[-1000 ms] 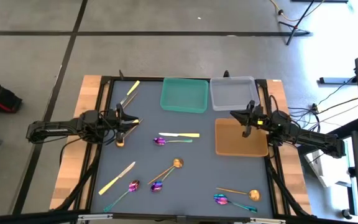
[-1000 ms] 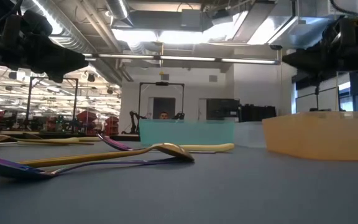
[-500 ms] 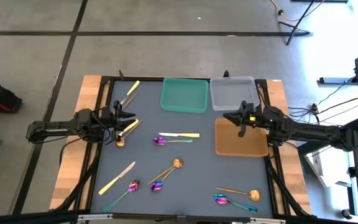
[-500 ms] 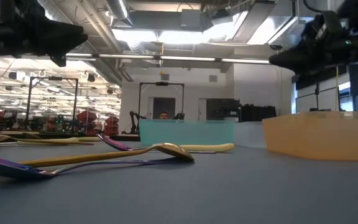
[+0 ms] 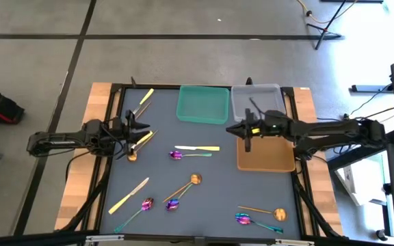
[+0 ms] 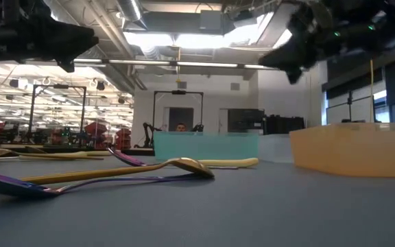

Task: Sort silverware by color (type)
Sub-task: Put the yellow table knife into the green bin

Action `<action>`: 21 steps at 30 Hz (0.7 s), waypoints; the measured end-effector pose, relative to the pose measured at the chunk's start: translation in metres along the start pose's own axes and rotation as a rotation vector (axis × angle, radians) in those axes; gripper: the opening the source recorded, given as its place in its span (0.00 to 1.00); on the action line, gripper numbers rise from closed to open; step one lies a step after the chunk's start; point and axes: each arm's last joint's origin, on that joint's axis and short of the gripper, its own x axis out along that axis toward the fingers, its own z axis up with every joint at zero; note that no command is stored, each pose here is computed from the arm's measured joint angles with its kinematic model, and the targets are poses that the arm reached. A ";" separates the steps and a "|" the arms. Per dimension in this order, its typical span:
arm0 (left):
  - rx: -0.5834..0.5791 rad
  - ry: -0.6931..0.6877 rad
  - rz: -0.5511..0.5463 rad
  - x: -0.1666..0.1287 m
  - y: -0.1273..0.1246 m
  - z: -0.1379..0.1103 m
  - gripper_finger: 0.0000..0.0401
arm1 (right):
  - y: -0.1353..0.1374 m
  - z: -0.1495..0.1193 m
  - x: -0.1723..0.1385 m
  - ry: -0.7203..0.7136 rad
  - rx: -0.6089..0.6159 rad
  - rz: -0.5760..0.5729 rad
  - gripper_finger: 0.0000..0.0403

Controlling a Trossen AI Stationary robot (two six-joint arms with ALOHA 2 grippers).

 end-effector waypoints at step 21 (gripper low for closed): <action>0.021 -0.007 -0.020 0.008 -0.001 0.000 0.29 | 0.006 0.026 0.099 0.119 0.003 0.063 0.22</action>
